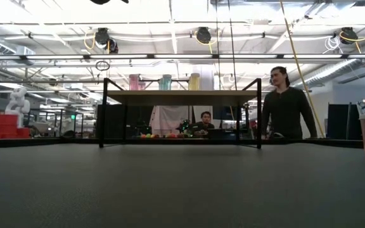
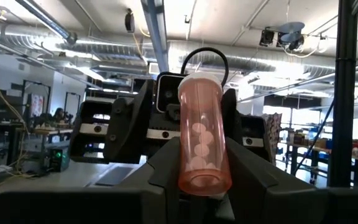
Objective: Pick and place medicine bottles onto shelf by color
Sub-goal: Put the top left pink pill bottle on the shelf
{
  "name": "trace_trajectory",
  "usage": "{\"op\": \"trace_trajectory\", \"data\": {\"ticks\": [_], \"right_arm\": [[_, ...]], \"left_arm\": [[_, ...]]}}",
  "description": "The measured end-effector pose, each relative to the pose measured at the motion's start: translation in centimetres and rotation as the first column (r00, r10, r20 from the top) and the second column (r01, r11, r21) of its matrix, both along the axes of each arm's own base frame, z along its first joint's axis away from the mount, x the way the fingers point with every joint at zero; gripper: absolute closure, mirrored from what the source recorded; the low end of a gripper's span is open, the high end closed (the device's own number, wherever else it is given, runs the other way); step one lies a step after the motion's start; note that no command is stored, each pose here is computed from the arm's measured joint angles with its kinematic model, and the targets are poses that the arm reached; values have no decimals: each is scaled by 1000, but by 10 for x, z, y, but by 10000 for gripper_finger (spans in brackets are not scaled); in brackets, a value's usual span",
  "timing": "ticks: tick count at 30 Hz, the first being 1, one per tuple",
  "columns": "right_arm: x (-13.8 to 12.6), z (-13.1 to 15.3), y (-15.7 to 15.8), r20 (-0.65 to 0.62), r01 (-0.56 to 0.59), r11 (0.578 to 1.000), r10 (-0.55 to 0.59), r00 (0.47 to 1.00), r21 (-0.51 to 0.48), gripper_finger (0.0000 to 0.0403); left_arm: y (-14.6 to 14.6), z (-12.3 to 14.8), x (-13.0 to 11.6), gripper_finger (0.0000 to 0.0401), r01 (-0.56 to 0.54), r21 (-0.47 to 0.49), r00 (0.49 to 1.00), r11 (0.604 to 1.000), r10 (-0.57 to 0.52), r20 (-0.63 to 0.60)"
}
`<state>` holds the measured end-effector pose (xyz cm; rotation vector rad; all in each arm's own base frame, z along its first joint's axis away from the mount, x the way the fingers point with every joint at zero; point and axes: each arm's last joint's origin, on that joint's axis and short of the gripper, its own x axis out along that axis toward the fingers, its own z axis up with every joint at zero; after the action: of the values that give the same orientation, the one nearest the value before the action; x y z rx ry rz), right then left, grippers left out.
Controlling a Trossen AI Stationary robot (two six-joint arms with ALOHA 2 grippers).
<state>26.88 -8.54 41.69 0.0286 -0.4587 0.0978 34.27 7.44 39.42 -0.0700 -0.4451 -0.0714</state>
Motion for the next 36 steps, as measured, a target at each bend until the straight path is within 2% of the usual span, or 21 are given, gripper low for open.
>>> {"op": "trace_trajectory", "data": {"ticks": [13,19,25,28,31,33,36], "right_arm": [[0,0,1,-4,-27,1000,27,1000,-5,272],[0,0,1,-11,-35,999,35,999,14,289],[0,-1,0,-14,-34,999,35,999,23,290],[0,-3,-3,-38,-19,999,20,999,28,289],[-3,-4,-9,-69,4,999,-1,998,41,289],[-4,-6,-13,-88,20,999,-15,996,47,289],[-7,-10,-21,-145,56,997,-48,988,51,289]], "left_arm": [[0,0,0,299,-2,1,1000,1000,2,-5],[0,-1,0,298,-2,-1,1000,1000,2,-7],[0,-2,1,274,-10,-7,1000,1000,10,-15],[2,-8,4,252,-45,-32,996,998,42,-85],[5,-21,8,221,-134,-28,967,991,125,-221],[8,-32,9,196,-211,-48,927,976,185,-326],[11,-49,9,159,-312,-53,835,949,247,-492]]}}
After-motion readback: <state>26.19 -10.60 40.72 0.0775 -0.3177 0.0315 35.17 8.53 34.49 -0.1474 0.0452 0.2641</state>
